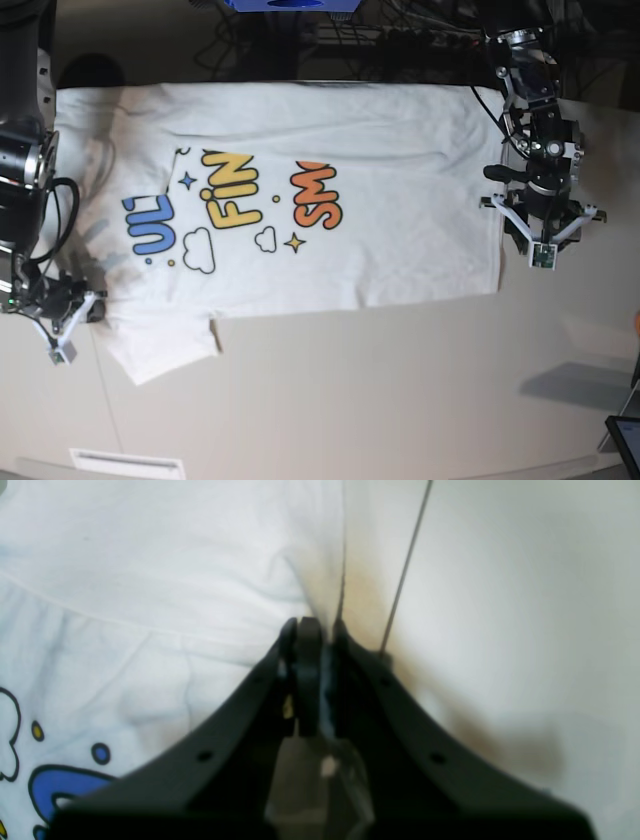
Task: Fold the T-shirt properly
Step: 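Move both grippers to the shirt's side edges and pinch the fabric, then lower the left gripper to the shirt's side edge and pinch it, then lift both side edges and fold them over toward the shirt's middle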
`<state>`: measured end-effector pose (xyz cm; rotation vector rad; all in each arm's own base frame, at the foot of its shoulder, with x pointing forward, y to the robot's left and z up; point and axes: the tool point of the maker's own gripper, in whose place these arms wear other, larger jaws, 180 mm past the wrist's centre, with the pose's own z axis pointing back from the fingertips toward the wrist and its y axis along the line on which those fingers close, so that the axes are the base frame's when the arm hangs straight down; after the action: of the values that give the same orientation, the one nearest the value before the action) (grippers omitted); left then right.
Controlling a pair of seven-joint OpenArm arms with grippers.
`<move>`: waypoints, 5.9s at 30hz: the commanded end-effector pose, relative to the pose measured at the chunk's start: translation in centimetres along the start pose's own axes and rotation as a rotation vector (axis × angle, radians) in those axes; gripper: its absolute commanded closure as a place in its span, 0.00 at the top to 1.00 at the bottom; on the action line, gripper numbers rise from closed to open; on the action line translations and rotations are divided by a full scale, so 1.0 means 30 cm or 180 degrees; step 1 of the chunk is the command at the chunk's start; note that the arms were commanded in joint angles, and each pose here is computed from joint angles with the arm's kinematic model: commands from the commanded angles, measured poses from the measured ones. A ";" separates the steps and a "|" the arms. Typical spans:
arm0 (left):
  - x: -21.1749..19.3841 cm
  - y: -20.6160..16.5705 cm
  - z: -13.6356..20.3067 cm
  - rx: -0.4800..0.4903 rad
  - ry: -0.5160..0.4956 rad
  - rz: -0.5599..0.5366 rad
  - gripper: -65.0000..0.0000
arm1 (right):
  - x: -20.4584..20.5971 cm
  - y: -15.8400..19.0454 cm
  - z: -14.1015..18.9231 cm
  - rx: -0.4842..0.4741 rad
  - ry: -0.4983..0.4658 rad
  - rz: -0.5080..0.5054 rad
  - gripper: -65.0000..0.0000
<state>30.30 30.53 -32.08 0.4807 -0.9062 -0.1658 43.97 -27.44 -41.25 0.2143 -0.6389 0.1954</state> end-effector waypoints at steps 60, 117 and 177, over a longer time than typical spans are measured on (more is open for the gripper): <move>0.070 -0.250 -0.365 -0.1349 0.0596 0.1364 0.86 | 0.063 -0.035 0.034 -0.0062 -0.0117 0.0051 0.00; 0.186 -0.128 -0.195 -0.1016 0.0049 0.0874 0.00 | 0.123 -0.062 0.105 -0.0216 -0.0676 0.0094 0.00; 0.093 -0.194 0.145 -0.1116 -0.0127 -0.0111 0.00 | -0.001 -0.047 0.265 -0.0558 -0.1239 0.0021 0.00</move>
<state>28.61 22.81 -31.55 0.1501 -0.8542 -0.3475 38.40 -30.03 -37.81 0.0975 -0.9584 0.1026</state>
